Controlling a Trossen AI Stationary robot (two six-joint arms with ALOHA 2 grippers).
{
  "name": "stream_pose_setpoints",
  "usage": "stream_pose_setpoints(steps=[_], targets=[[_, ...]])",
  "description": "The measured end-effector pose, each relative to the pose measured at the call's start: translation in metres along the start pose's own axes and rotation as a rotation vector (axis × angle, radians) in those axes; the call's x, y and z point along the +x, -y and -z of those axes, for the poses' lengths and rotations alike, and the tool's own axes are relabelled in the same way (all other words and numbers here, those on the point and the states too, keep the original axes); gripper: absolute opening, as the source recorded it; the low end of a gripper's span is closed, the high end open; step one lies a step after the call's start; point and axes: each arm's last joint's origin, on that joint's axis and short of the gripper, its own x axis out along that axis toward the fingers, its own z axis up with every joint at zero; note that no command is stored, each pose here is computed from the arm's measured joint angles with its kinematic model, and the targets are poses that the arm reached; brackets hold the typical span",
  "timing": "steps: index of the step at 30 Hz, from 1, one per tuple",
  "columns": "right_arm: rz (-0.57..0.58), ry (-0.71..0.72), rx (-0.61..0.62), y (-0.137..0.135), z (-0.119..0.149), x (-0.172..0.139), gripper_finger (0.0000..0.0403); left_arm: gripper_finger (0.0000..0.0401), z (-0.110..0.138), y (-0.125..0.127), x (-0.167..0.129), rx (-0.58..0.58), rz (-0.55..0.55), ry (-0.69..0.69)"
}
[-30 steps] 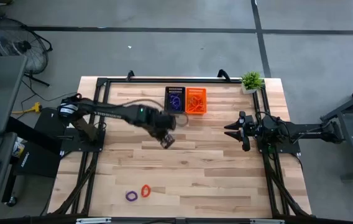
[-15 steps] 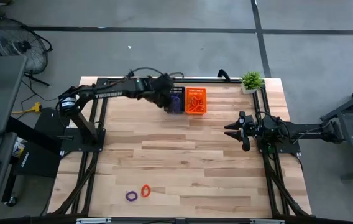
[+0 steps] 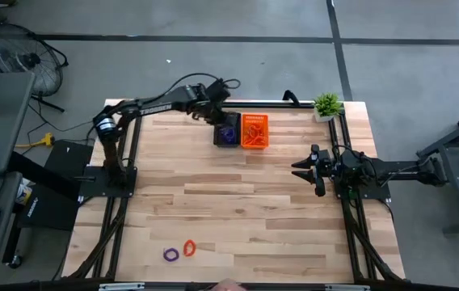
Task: Sort spring keychains
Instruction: Put the top purple spring keychain in the black bin, then put the purple spring keychain in the black bin
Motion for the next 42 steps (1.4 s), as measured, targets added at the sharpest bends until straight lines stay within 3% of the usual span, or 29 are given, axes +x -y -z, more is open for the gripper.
stream_pose_setpoints(steps=[10,23,29,37,42], targets=[[0.001,0.0,0.0,0.0,0.0,0.0,0.0134,0.0027,-0.019,0.014,0.021,0.114,-0.125,-0.109],[0.0,0.0,0.0,0.0,0.0,0.0,0.0134,0.0136,-0.023,0.015,0.023,0.138,-0.179,-0.09],[0.001,0.0,0.0,0.0,0.0,0.0,0.0134,0.015,-0.015,0.017,0.021,0.177,-0.201,-0.133],[0.0,0.0,0.0,0.0,0.0,0.0,0.0134,0.0151,0.009,0.033,-0.025,0.272,-0.252,-0.103],[0.001,0.0,0.0,0.0,0.0,0.0,0.0134,0.0151,0.037,0.042,-0.053,0.343,-0.268,-0.091]])
